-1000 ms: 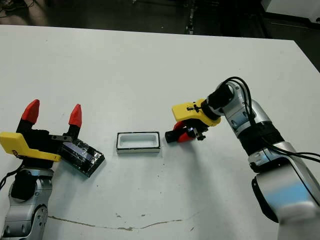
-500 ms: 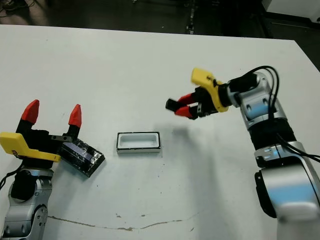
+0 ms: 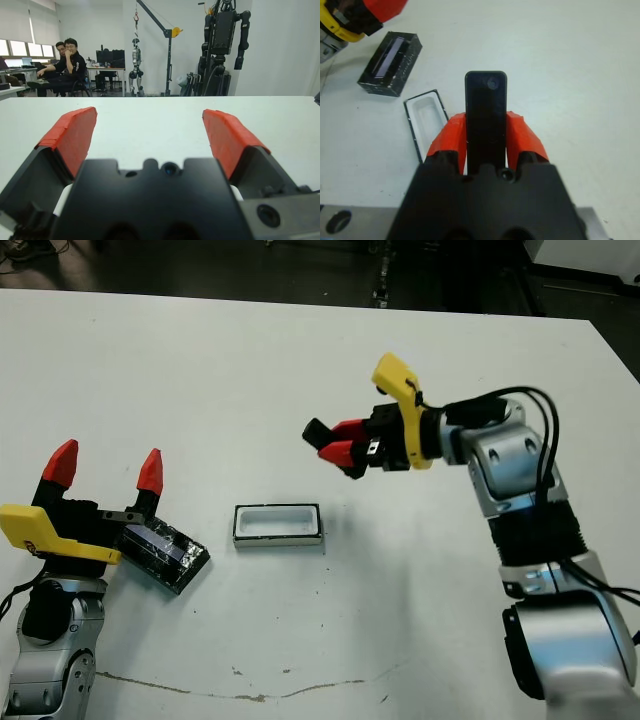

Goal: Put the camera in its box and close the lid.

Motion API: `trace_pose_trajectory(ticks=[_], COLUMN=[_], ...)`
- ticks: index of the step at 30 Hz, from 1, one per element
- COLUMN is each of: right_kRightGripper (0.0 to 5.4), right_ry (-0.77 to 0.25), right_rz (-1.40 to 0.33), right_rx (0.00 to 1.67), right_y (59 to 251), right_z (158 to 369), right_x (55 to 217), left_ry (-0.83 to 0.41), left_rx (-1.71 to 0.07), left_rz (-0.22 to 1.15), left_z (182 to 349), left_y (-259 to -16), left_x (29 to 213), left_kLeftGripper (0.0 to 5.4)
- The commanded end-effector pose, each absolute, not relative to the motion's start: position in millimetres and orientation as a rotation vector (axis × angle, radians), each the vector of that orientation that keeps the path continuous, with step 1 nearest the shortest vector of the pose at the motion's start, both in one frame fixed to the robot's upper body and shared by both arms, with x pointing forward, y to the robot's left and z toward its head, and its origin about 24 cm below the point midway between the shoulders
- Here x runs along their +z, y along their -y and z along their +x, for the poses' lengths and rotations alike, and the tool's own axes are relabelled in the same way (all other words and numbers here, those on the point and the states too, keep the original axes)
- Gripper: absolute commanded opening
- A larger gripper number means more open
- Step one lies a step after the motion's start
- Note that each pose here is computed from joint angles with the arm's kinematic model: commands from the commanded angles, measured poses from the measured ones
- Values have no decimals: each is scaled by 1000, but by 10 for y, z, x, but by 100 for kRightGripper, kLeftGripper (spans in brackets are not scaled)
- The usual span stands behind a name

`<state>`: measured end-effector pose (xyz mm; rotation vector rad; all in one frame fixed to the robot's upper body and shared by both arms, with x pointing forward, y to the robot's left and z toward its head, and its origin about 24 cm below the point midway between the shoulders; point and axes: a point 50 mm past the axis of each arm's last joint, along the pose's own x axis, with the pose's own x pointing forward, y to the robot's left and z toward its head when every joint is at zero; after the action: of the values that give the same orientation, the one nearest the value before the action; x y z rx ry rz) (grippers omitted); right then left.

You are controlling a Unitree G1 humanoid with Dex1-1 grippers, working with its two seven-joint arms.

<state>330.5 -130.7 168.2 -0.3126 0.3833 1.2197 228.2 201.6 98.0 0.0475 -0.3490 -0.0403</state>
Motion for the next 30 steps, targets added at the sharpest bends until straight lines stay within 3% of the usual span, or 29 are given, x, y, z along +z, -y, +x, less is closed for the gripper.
trace_pose_trajectory(ticks=[1, 11, 17, 30], right_kRightGripper=[167, 167, 167, 167], right_ry=[-381, -339, -415, -443], right_rz=[-315, -388, -395, -422], right_rx=[1244, 1350, 1360, 1420], right_y=[1235, 1036, 959, 772], right_z=[3291, 3288, 3299, 3240], right_x=[1672, 1651, 1632, 1579], left_ry=[328, 331, 332, 331], left_rx=[-35, -33, -40, -32], left_rz=[50, 49, 48, 45], left_z=[2269, 2271, 2273, 2263], left_y=[-2018, -2021, -2027, -2023], left_x=[945, 951, 954, 946], left_kLeftGripper=[540, 540, 540, 540])
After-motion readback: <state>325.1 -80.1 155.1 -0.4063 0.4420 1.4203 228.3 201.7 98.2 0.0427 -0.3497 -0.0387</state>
